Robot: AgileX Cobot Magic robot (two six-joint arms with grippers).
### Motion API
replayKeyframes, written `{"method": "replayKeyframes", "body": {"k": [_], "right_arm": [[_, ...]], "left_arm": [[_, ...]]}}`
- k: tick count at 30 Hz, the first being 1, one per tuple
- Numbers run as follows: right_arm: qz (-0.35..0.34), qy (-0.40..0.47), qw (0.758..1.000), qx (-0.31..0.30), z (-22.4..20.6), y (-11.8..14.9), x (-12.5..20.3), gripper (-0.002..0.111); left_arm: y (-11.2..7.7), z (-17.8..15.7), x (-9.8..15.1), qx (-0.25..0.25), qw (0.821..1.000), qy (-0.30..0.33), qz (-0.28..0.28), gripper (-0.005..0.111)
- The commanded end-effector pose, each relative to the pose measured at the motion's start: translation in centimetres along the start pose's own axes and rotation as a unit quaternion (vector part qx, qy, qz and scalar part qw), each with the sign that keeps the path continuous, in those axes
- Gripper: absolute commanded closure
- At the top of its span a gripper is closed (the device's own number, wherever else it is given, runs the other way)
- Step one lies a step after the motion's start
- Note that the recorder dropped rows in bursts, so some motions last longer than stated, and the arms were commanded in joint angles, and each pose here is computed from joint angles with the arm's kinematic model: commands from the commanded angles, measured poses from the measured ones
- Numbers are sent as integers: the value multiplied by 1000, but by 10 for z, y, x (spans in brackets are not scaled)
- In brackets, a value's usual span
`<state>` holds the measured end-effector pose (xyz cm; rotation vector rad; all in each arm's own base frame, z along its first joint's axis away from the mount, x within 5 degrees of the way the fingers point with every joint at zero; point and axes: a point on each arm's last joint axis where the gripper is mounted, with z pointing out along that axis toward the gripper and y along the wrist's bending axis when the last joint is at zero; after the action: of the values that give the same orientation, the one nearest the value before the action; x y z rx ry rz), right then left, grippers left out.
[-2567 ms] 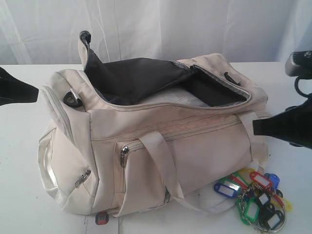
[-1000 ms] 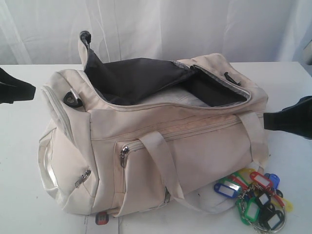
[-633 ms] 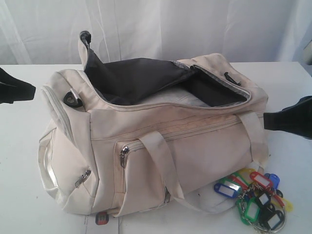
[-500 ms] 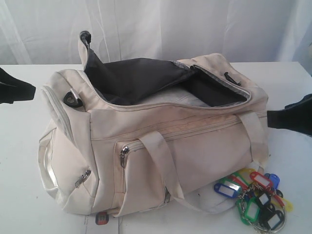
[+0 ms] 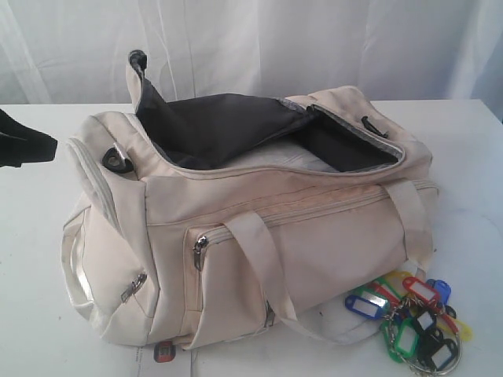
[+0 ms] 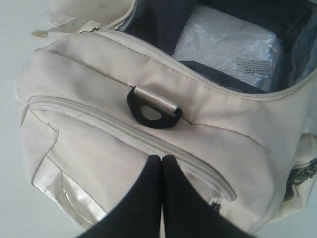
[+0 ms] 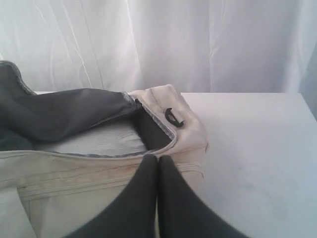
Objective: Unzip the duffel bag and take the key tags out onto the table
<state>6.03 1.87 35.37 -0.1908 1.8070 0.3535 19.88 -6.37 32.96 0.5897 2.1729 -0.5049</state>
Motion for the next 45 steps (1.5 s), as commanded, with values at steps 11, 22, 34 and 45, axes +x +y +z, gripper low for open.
{"method": "replayKeyframes", "body": {"k": [11, 22, 34, 45], "right_arm": [[-54, -38, 998, -17, 18, -18, 132, 108], [-73, -15, 997, -25, 30, -20, 163, 108], [-30, -15, 996, 86, 29, -32, 163, 108], [-55, -13, 992, 115, 28, -35, 163, 108]], "left_arm": [[-2, -2, 1, 5, 1000, -2, -1, 107], [-2, -3, 1, 5, 1000, -3, -1, 107], [-2, -3, 1, 5, 1000, -3, -1, 107], [-2, -3, 1, 5, 1000, -3, -1, 107]]}}
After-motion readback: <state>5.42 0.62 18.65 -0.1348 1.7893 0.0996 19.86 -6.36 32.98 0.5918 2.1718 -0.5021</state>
